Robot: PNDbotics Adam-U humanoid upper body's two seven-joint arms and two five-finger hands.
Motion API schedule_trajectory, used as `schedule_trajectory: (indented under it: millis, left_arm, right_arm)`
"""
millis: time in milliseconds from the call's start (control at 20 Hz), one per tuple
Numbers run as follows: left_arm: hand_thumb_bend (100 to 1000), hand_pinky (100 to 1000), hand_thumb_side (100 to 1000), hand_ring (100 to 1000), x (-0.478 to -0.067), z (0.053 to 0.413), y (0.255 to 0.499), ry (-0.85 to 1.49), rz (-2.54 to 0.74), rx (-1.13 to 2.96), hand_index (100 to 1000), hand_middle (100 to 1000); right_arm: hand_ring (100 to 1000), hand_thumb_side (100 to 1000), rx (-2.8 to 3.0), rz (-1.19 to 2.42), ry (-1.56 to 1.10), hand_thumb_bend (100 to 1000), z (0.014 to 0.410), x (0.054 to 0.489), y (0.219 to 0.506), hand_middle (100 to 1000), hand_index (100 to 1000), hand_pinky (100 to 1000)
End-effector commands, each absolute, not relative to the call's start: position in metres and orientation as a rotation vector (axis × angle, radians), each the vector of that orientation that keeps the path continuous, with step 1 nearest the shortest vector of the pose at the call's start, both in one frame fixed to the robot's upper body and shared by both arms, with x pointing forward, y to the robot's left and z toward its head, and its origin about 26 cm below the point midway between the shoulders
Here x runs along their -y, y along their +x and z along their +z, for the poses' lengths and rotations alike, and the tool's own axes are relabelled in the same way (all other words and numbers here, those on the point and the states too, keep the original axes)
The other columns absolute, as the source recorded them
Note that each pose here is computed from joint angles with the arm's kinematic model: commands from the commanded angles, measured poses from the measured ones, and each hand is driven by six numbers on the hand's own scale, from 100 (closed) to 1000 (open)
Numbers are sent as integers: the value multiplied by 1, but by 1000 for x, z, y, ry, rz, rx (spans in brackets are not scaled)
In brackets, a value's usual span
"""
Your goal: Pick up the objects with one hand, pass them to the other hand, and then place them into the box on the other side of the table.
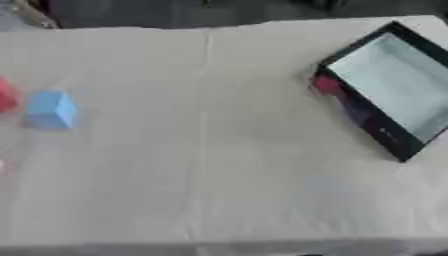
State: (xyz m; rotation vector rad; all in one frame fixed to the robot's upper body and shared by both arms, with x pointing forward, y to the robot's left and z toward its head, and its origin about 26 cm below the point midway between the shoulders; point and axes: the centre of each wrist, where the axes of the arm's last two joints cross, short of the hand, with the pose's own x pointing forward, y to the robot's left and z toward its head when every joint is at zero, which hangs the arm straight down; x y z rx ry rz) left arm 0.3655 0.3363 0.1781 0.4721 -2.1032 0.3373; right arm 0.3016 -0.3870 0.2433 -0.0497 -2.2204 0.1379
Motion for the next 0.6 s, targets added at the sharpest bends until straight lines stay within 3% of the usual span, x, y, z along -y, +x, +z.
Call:
schedule_trajectory:
  millis: [50,350,600]
  left_arm:
    - [214,793,674,705,-354,187,369,456,375,2118,907,761]
    - [225,791,690,699,-372,177,372,376,385,2082,894,752]
    - [291,814,550,709,-383,198,376,520,260,2112,885,734]
  right_arm:
    - [1000,591,2234,106,-71,100,245,393,299,1000,1000,1000]
    - [1000,602,2198,57,-84,100,227,399,296,1000,1000,1000]
    - [1000,595,2200,57,-108,100,227,401,294,1000,1000,1000]
